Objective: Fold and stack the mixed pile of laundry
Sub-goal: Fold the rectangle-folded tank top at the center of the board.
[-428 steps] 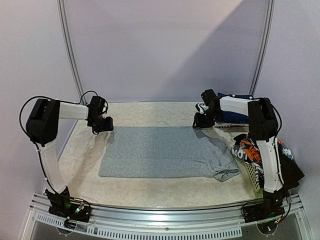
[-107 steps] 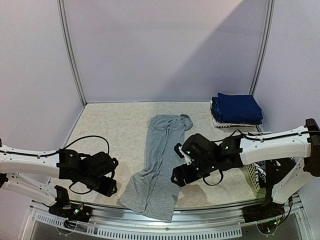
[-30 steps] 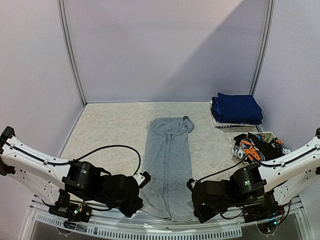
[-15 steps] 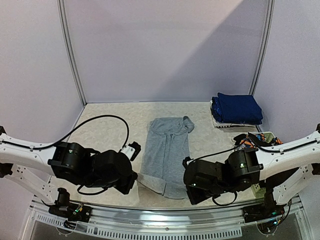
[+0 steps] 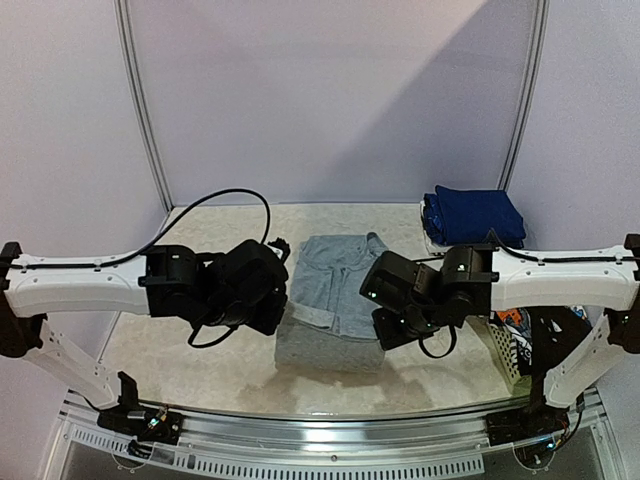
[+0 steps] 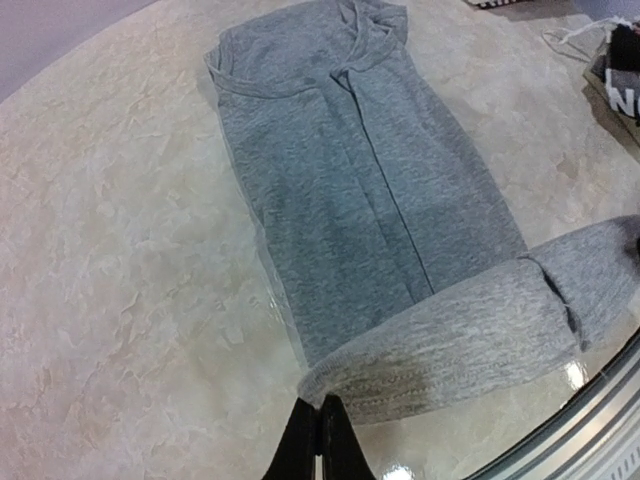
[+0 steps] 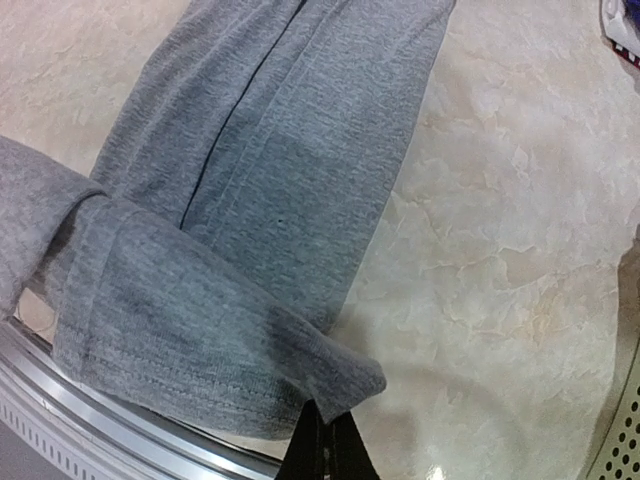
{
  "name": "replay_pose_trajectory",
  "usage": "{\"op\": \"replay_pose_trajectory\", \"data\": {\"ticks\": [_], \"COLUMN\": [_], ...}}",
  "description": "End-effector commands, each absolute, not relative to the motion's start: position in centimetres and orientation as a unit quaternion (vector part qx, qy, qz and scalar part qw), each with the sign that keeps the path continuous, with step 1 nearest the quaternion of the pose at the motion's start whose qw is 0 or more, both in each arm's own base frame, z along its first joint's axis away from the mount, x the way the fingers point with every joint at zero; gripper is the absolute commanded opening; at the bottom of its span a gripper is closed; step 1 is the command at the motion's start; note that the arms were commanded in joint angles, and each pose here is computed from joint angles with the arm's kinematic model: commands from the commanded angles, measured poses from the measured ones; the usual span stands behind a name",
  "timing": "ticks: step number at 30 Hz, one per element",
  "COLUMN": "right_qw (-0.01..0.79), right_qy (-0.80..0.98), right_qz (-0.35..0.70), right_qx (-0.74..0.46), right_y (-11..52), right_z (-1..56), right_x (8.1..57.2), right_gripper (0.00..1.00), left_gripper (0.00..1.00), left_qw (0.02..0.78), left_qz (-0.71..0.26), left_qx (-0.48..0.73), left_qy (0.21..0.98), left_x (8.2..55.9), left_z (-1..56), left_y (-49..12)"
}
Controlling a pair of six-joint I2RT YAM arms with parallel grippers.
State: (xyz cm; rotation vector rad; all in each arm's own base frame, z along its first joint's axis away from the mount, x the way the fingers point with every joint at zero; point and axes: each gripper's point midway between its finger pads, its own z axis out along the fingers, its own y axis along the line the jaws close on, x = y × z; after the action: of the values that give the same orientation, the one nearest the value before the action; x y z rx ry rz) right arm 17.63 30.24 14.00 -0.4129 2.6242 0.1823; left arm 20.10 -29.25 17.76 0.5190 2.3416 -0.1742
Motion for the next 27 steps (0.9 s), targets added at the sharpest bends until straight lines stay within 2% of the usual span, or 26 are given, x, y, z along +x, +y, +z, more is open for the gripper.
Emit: {"op": "replay_pose_trajectory", "data": {"ticks": [1,14,27], "right_qw": [0.229,0.209,0.186], "right_qy": [0.958,0.962,0.966], "right_qz": [0.034,0.014,0.006], "right_qx": [-0.172,-0.173,-0.178], "right_y": [30.0,30.4,30.7], "right_z": [13.2,10.7,8.1], "right_x": [20.0,26.9,30.9], "right_gripper": [0.0,0.0,0.0], "left_gripper": [0.0,0.0,0.0], "left_qw": [0.351,0.319,0.293], "left_qz": [-0.074,-0.047,-0.049], "left_qx": [0.203,0.194,0.178], "left_qy": [0.911,0.927,0.938], "left_x": [23.2,29.8,33.2], "left_z": [16.8,13.7,10.7], "left_y": [-30.6,-31.2,-30.7]}}
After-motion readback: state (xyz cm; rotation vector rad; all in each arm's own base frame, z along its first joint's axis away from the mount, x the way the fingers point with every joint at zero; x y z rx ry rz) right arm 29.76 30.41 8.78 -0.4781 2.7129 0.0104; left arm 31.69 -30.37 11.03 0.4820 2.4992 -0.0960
